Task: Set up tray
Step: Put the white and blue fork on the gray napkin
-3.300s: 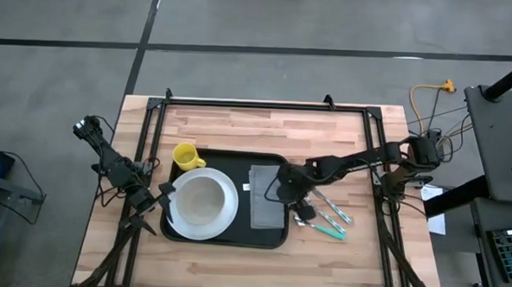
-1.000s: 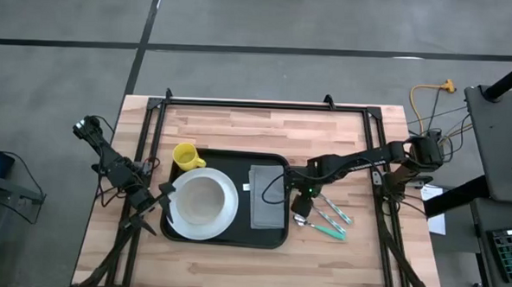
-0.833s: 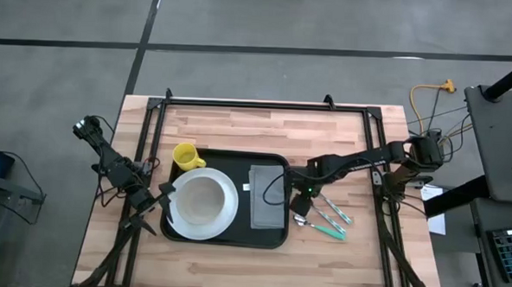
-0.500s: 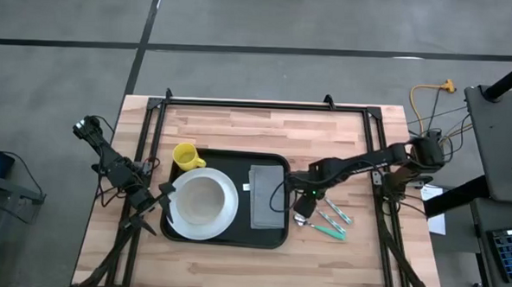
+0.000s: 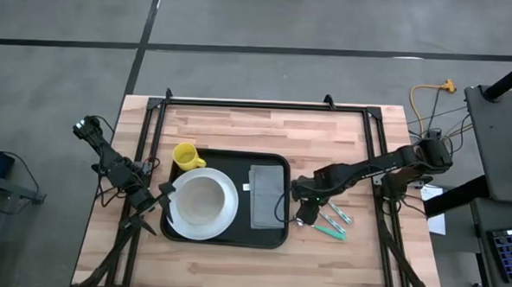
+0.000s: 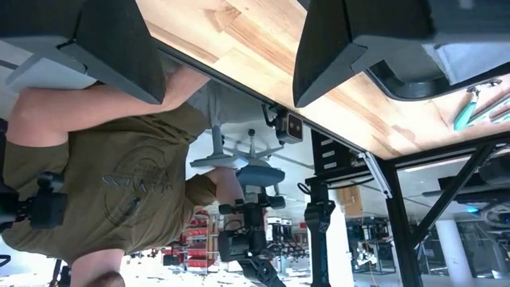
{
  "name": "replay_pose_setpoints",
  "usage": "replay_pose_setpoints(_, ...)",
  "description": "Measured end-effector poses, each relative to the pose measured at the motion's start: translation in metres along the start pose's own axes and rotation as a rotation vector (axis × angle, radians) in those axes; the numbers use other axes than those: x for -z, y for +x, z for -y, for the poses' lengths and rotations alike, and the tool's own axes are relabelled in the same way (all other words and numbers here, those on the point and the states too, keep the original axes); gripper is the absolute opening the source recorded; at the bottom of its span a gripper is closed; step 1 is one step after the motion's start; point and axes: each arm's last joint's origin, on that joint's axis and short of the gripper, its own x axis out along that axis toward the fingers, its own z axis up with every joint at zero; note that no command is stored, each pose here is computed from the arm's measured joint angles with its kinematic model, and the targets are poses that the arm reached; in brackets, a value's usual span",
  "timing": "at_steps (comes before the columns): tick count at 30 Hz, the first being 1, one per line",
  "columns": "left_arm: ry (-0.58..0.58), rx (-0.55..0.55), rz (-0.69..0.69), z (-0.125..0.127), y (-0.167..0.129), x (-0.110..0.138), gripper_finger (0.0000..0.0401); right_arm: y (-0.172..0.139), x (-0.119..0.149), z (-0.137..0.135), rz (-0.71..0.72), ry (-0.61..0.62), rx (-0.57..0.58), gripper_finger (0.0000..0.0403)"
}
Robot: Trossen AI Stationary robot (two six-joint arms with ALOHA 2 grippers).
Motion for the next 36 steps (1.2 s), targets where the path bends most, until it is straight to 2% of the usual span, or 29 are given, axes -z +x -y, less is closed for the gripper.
replay_pose_setpoints(10, 0.0, 0.0, 0.0, 0.0, 0.0, 0.0, 0.0255, 0.016, 0.015, 0.01, -0.082, 0.058, 0.033, 0.0166)
replay_pose_setpoints(20, 0.0, 0.0, 0.0, 0.0, 0.0, 0.0, 0.0255, 0.029, 0.028, 0.007, -0.096, 0.05, 0.008, 0.0166)
replay_pose_setpoints(28, 0.0, 0.0, 0.0, 0.0, 0.0, 0.0, 0.0255, 0.041, 0.036, 0.016, -0.126, 0.06, 0.021, 0.0166)
replay_pose_setpoints(36, 0.0, 0.0, 0.0, 0.0, 0.0, 0.0, 0.0255, 0.047, 0.045, 0.006, -0.079, -0.026, -0.034, 0.0166)
